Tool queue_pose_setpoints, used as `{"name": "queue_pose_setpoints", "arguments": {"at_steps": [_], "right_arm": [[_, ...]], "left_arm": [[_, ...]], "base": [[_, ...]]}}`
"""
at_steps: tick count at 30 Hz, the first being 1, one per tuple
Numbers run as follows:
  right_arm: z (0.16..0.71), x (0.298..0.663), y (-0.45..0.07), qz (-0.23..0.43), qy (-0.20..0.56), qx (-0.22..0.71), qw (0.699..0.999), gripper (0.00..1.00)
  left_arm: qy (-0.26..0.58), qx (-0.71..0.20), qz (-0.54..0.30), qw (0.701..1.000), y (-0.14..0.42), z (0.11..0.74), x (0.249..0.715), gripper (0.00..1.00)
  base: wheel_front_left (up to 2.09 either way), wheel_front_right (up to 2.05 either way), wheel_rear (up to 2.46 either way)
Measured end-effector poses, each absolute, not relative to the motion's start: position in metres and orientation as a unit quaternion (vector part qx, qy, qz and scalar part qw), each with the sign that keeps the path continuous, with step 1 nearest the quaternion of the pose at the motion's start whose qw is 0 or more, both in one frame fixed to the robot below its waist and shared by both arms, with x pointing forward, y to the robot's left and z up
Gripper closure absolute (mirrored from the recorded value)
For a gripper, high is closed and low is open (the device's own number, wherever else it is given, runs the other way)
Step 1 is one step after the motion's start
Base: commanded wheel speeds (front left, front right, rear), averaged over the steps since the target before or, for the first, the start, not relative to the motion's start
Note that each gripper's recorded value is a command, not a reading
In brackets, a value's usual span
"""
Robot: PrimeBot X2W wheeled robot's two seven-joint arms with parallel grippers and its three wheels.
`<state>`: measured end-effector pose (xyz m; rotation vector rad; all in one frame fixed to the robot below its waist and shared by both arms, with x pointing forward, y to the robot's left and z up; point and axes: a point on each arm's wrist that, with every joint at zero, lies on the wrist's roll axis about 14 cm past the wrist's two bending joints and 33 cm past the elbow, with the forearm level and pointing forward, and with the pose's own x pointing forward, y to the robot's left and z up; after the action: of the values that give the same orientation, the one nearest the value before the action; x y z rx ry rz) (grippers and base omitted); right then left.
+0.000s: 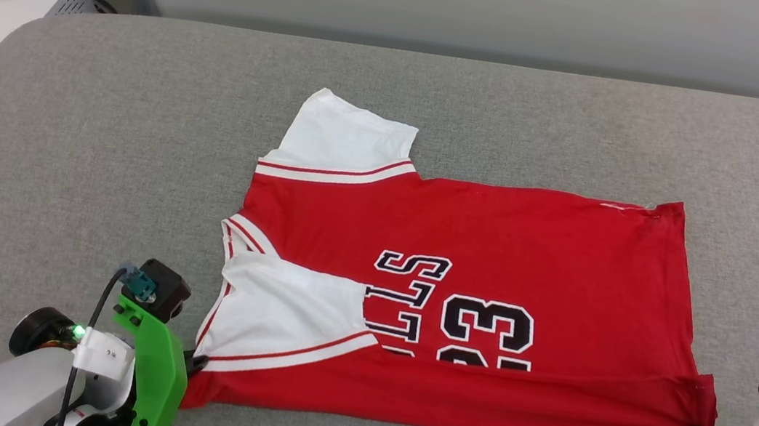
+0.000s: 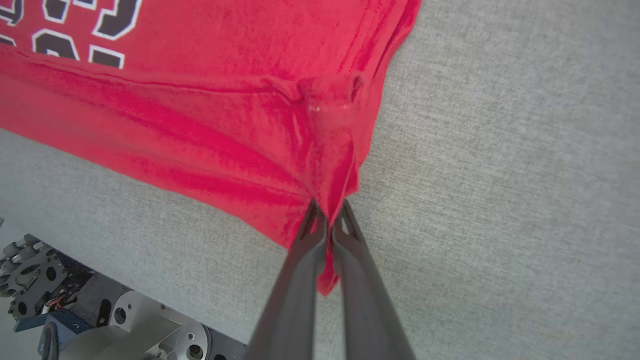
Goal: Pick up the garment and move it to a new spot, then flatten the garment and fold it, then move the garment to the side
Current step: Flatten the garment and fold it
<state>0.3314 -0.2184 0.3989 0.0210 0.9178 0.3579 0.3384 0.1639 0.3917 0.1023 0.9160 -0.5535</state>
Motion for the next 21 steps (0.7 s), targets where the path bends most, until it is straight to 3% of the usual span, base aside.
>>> {"name": "queue_pose_setpoints", "arguments": {"at_steps": [7,8,9,10,11,12,21], "right_arm": [[0.375,0.327,-0.217,0.159,0.471,0.021,0.867,1.0],[0.374,0.327,-0.217,0.158,0.471,0.024,0.868,0.94],[0.373,0.328,-0.216,0.157,0.469,0.025,0.868,0.83],[0.373,0.328,-0.216,0.156,0.467,0.027,0.87,0.78],[0.374,0.329,-0.215,0.156,0.464,0.028,0.871,0.44],[0.375,0.33,-0.214,0.156,0.459,0.031,0.874,0.0],[0.425,0.362,-0.219,0.142,0.32,0.026,0.936,0.0]], "left_arm": [[0.462,0.028,-0.247,0.851,0.166,0.372,0.339,1.0],[0.463,0.026,-0.245,0.851,0.168,0.371,0.339,1.0],[0.462,0.024,-0.245,0.852,0.168,0.37,0.339,0.89],[0.461,0.023,-0.243,0.853,0.169,0.371,0.339,0.68],[0.459,0.023,-0.242,0.855,0.17,0.371,0.34,0.0],[0.456,0.023,-0.239,0.857,0.171,0.372,0.341,0.0],[0.371,0.035,-0.219,0.902,0.186,0.417,0.369,0.0]], "base": [[0.0,0.0,0.0],[0.0,0.0,0.0],[0.0,0.0,0.0],[0.0,0.0,0.0],[0.0,0.0,0.0],[0.0,0.0,0.0],[0.0,0.0,0.0]]}}
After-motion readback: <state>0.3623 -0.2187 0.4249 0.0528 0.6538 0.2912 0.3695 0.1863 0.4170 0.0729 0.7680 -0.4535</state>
